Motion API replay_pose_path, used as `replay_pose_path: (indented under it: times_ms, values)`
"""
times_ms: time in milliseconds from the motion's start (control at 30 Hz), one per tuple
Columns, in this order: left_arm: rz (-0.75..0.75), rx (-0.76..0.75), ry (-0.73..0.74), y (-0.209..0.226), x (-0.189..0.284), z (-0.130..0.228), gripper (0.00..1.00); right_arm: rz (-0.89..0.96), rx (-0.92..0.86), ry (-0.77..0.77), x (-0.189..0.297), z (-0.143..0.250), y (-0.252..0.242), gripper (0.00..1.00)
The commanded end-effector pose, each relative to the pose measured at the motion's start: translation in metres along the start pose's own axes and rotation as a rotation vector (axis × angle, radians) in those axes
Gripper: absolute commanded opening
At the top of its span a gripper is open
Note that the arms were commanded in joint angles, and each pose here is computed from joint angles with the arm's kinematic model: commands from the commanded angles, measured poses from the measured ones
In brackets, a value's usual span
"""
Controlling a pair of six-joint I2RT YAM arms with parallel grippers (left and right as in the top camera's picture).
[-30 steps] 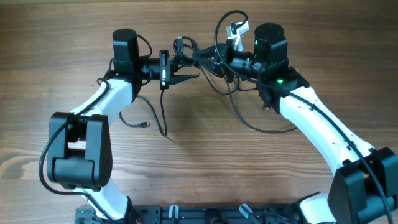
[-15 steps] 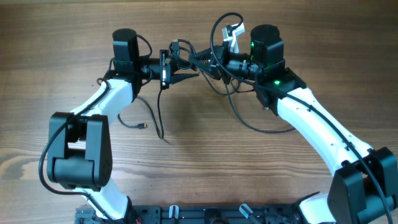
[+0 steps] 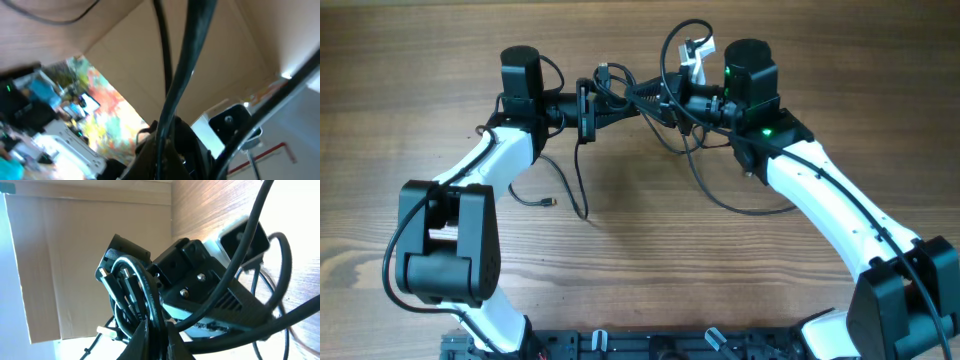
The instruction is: Untangle cables
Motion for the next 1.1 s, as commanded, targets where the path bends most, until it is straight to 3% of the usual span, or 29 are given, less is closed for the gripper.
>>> replay_pose_path:
  times_ms: [0, 133, 300, 533, 700, 800, 1067]
  values:
    - [0.02, -0.25, -0.05, -0.002, -0.001, -0.001, 0.04, -0.031, -0.015, 0.008, 0.003, -0.004, 0.005, 0.04]
    - [0.011, -0.318, -0.124, 0.007, 0.0, -0.016, 0.04, -0.04, -0.026, 0.011, 0.004, -0.004, 0.006, 0.04]
    - [-0.027, -0.367, -0.316, 0.021, 0.009, -0.047, 0.04, -0.038, -0.035, 0.006, 0.005, -0.006, 0.005, 0.04]
    - [-0.137, -0.243, -0.771, 0.046, 0.043, -0.101, 0.04, -0.033, -0.035, 0.002, 0.005, -0.007, 0.004, 0.04]
    - [-0.193, -0.339, -0.787, 0.049, 0.046, -0.104, 0.04, 0.02, 0.012, -0.06, 0.005, -0.014, -0.004, 0.04]
    - [-0.229, -0.42, -0.79, 0.048, 0.047, -0.104, 0.04, 0.168, 0.049, -0.078, 0.008, -0.011, -0.032, 0.04]
    - [-0.26, -0.453, -0.81, 0.05, 0.046, -0.106, 0.04, 0.728, -0.006, -0.14, 0.046, 0.005, -0.118, 0.04]
Point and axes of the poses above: each gripper's point midway between its finger pads, its own x axis back along the fingers, its own y axis along the line the jaws close on, z = x × y, the point moved 4 cm from there along x, back along the fingers, and after that the axes turned 14 degrees about x, right-handed, at the moved point
